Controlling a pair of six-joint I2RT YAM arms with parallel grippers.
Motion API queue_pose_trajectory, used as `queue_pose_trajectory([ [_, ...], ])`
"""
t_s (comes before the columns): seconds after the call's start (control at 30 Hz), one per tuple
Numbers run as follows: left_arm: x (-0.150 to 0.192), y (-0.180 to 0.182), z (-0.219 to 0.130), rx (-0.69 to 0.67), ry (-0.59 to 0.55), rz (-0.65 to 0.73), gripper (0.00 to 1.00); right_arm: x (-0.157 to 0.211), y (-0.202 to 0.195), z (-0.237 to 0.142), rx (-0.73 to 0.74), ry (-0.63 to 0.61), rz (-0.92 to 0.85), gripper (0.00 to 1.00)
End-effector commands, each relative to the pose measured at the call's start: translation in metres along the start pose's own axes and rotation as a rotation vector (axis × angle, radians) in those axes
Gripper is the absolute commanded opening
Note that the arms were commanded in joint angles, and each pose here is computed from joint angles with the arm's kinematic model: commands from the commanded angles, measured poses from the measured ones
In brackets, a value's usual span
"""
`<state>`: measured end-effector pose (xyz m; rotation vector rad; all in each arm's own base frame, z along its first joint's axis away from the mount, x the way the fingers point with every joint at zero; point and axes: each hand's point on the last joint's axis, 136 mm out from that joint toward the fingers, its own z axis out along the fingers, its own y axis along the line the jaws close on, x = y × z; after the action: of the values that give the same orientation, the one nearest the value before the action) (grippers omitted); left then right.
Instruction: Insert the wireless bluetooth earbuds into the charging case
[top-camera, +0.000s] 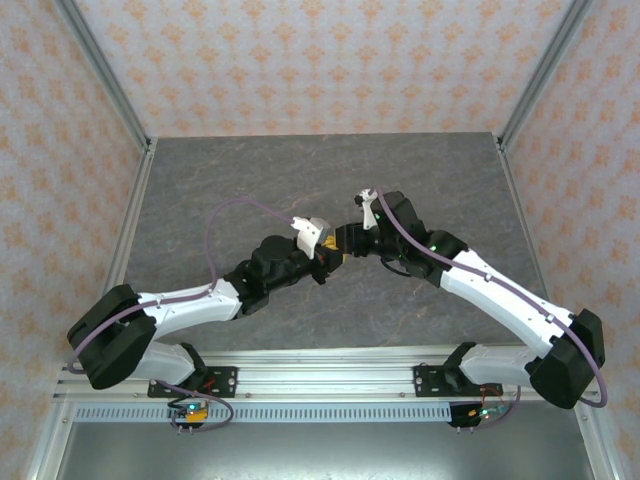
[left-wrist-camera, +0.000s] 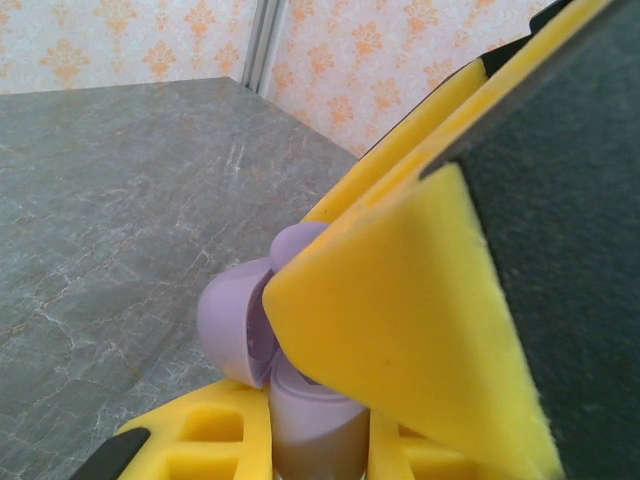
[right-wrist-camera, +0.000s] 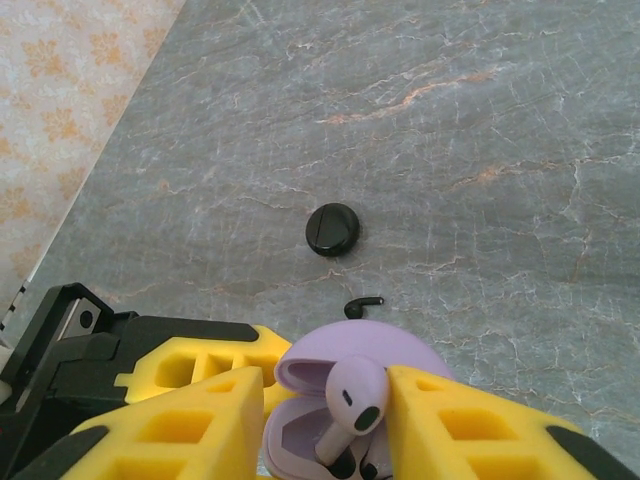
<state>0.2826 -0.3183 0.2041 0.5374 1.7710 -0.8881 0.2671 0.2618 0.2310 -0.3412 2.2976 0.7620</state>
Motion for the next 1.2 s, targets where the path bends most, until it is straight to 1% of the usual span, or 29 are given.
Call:
queue_pose_trajectory([
  [0.0,-0.047,-0.016,-0.007,0.041,-0.132,0.044,0.06,0.004,0.002,-0.005,0.000,0.029,-0.001,0.39],
  [0.1,-0.045,-0.016,-0.008,0.040,-0.131,0.054,0.06,0.003,0.005,-0.008,-0.011,0.020,-0.003,0.40],
  [0.3,-0.044,-0.017,-0.010,0.049,-0.142,0.073,0.06,0.004,0.006,-0.008,-0.019,0.026,-0.006,0.41],
  [0.33,-0.044,-0.018,-0.010,0.055,-0.144,0.079,0.06,-0.001,0.008,-0.016,-0.026,-0.001,-0.007,0.41],
  [0.37,-0.044,-0.018,-0.010,0.057,-0.145,0.084,0.06,-0.001,0.007,-0.017,-0.020,-0.005,-0.007,0.40],
  [0.43,-0.043,-0.019,-0.012,0.061,-0.150,0.095,0.06,-0.002,0.006,-0.018,-0.015,-0.012,-0.008,0.38],
  [0.57,-0.042,-0.019,-0.014,0.064,-0.150,0.109,0.06,-0.004,0.004,-0.019,-0.006,-0.021,-0.006,0.30],
  [0.7,-0.041,-0.021,-0.016,0.072,-0.146,0.117,0.06,-0.003,0.005,-0.018,-0.006,-0.020,-0.008,0.26],
  [0.9,-0.039,-0.022,-0.015,0.077,-0.137,0.123,0.06,-0.004,0.004,-0.020,0.001,-0.024,-0.015,0.17],
  [1.03,-0.038,-0.023,-0.015,0.084,-0.135,0.125,0.06,-0.004,0.002,-0.022,0.009,-0.026,-0.027,0.13],
  [1.17,-0.040,-0.023,-0.015,0.082,-0.138,0.119,0.06,-0.003,0.004,-0.025,0.001,-0.027,-0.045,0.12],
])
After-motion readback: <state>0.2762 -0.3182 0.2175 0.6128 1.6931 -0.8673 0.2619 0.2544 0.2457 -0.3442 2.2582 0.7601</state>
